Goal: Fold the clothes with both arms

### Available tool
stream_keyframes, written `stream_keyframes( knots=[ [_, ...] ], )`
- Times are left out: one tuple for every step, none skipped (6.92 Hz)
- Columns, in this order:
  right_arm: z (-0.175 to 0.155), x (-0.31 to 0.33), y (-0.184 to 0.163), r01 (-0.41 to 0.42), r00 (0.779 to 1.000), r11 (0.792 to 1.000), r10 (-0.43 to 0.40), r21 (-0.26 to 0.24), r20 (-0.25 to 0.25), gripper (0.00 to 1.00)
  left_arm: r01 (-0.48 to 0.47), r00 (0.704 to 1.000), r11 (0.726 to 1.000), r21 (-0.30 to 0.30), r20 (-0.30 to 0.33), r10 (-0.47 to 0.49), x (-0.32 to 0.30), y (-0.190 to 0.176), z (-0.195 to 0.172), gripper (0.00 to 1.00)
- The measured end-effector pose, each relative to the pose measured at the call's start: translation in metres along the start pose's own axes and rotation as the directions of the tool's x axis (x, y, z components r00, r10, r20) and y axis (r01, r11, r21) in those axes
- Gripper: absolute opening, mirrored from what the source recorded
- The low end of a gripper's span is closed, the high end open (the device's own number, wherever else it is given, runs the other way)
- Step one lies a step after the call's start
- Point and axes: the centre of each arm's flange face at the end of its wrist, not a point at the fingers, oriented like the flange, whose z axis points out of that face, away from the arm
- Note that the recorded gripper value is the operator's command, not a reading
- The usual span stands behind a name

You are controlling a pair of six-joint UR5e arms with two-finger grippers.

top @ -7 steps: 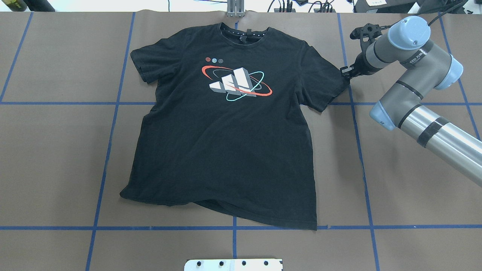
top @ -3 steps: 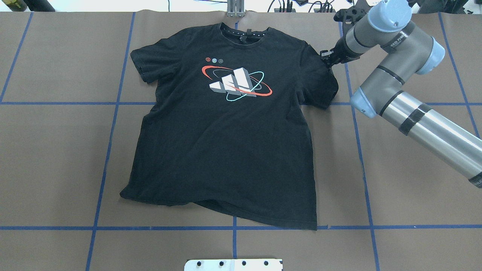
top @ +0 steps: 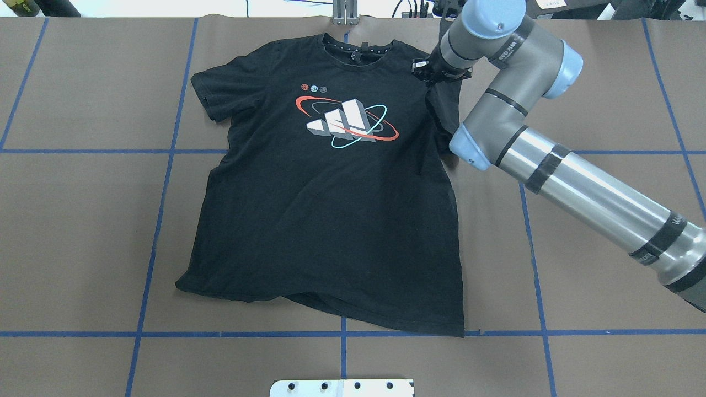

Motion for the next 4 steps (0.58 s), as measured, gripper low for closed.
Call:
stream_keyframes(
  knots=[
    [0.006, -0.026, 0.006, 0.002, 1.000, 1.000, -0.002, 0.015, -0.014, 0.00, 0.000, 1.000, 1.000, 0.000, 0.000, 0.000, 0.000, 0.000, 0.000, 1.00],
    [0.016, -0.047, 0.016, 0.015, 0.999, 0.999, -0.014, 0.028, -0.032, 0.00, 0.000, 1.000, 1.000, 0.000, 0.000, 0.000, 0.000, 0.000, 0.000, 1.00],
    [0.025, -0.061, 0.029, 0.031, 0.999, 0.999, -0.029, 0.037, -0.045, 0.00, 0.000, 1.000, 1.000, 0.000, 0.001, 0.000, 0.000, 0.000, 0.000, 1.00],
    [0.032, -0.071, 0.042, 0.045, 0.998, 0.998, -0.043, 0.042, -0.053, 0.21, 0.000, 1.000, 1.000, 0.000, 0.000, 0.000, 0.000, 0.000, 0.000, 1.00]
  ],
)
